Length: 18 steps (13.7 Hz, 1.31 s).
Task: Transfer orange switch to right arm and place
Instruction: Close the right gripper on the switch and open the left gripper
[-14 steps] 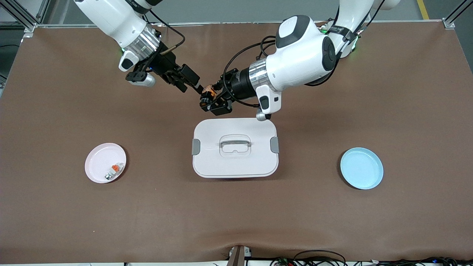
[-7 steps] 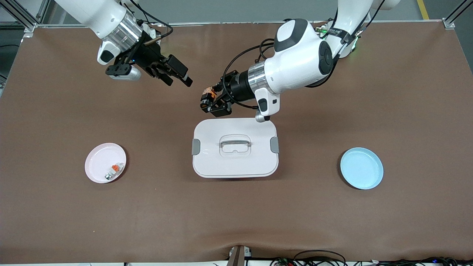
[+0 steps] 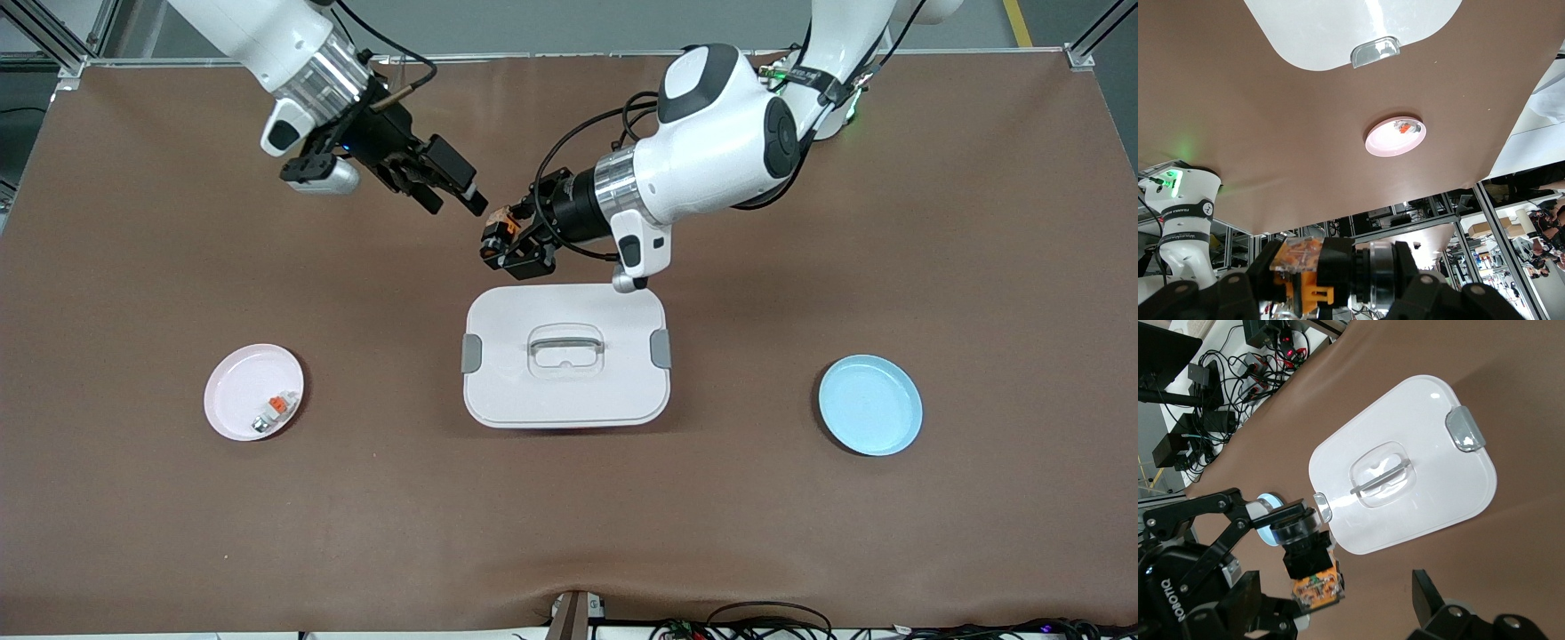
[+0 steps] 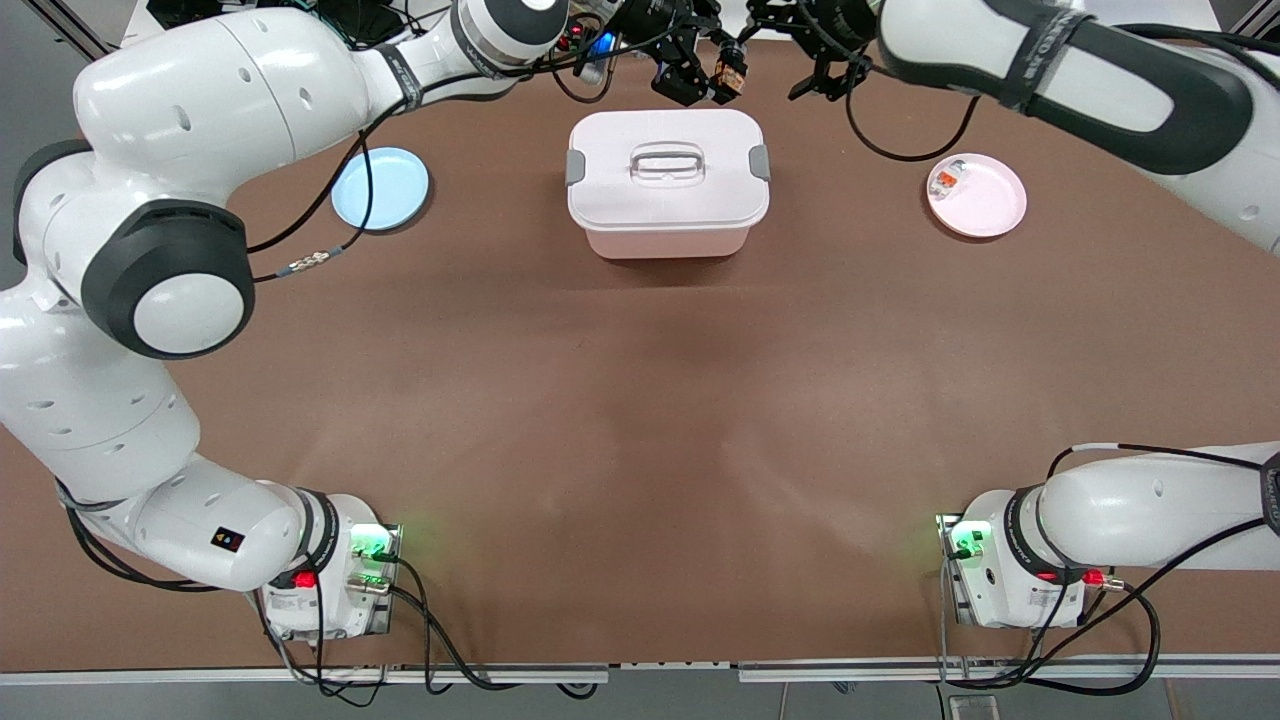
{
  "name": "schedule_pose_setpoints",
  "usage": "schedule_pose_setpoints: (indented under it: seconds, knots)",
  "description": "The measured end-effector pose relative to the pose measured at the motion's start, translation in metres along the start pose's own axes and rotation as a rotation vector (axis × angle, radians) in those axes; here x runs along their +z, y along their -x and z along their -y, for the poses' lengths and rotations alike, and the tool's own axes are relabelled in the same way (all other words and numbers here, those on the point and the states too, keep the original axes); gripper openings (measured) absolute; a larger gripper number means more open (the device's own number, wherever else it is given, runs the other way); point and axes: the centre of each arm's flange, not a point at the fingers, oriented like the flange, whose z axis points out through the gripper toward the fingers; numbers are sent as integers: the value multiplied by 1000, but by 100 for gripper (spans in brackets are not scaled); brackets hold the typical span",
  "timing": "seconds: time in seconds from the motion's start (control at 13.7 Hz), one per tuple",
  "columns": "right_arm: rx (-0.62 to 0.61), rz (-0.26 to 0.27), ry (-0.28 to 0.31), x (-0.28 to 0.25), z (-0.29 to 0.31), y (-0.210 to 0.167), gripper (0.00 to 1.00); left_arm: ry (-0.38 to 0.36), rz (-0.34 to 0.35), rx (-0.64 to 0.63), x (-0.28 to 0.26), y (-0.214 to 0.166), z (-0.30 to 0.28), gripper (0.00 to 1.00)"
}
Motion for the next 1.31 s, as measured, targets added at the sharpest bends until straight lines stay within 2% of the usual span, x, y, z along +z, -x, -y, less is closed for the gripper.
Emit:
schedule_pose_setpoints:
  seconds: [0.29, 0.8, 0.88, 0.95, 1.02, 1.24, 1.31]
  knots:
    - [0, -8, 6, 31, 1, 2, 100, -2, 1, 2, 1, 2, 1, 72]
    - [0, -10, 12, 35, 2, 4, 100, -2, 0, 3, 1, 2, 1, 72]
    - [0, -8, 12, 35, 3, 5, 94, -2, 0, 3, 1, 2, 1, 72]
    - [-3, -9, 13, 35, 3, 6, 93, -2, 0, 3, 1, 2, 1, 72]
    - [-4, -10, 11, 35, 4, 6, 85, -3, 0, 3, 2, 2, 1, 72]
    - [9, -14, -2, 31, 10, 9, 47, -12, -3, 3, 6, 1, 4, 72]
    - [2, -14, -1, 32, 10, 10, 44, -14, -4, 2, 6, 0, 4, 72]
